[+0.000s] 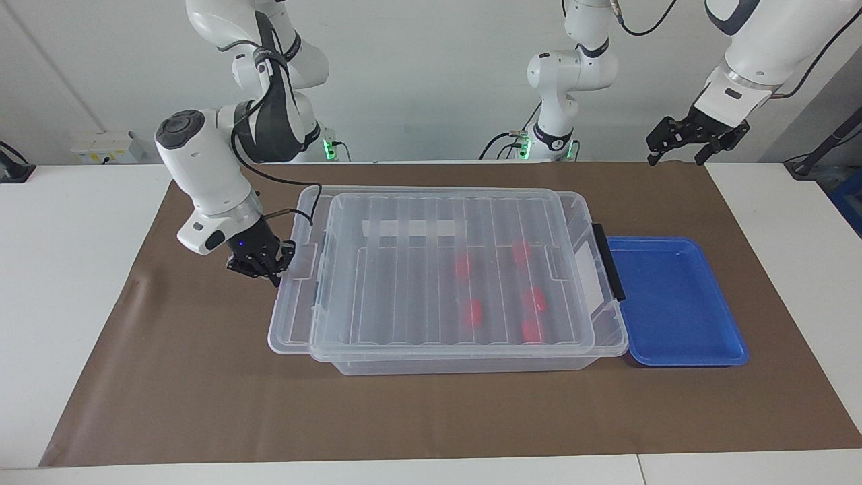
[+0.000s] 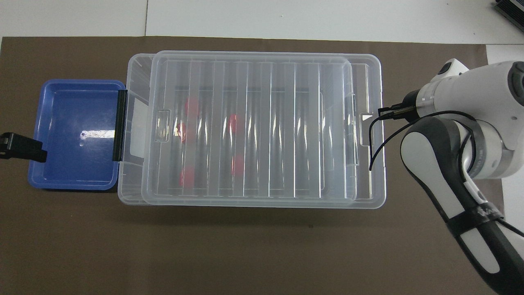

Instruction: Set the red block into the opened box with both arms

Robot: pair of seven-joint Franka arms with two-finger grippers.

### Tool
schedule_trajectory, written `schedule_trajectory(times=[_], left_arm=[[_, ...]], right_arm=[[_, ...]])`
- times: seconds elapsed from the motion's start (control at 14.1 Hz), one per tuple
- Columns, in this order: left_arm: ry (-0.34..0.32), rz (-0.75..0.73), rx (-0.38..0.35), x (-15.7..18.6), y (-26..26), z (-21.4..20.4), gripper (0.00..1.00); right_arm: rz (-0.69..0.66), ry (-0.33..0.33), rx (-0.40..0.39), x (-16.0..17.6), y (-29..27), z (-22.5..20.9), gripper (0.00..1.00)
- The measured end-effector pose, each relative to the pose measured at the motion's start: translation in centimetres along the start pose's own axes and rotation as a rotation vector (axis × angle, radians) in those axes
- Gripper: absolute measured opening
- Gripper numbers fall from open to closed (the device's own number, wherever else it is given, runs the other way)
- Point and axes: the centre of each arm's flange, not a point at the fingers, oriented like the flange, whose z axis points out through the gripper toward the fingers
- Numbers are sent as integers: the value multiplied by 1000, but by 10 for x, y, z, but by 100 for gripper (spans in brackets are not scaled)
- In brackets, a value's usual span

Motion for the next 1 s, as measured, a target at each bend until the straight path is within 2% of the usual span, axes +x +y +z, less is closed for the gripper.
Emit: schedule_trajectory(times=[0.5, 1.0], left_arm=[[2, -3, 0, 0, -2, 0, 100], [7, 0, 0, 0, -1, 0, 100]], right_arm=[[-17, -2, 5, 0, -12, 1, 1], [-2, 4, 47, 1, -21, 1, 1]])
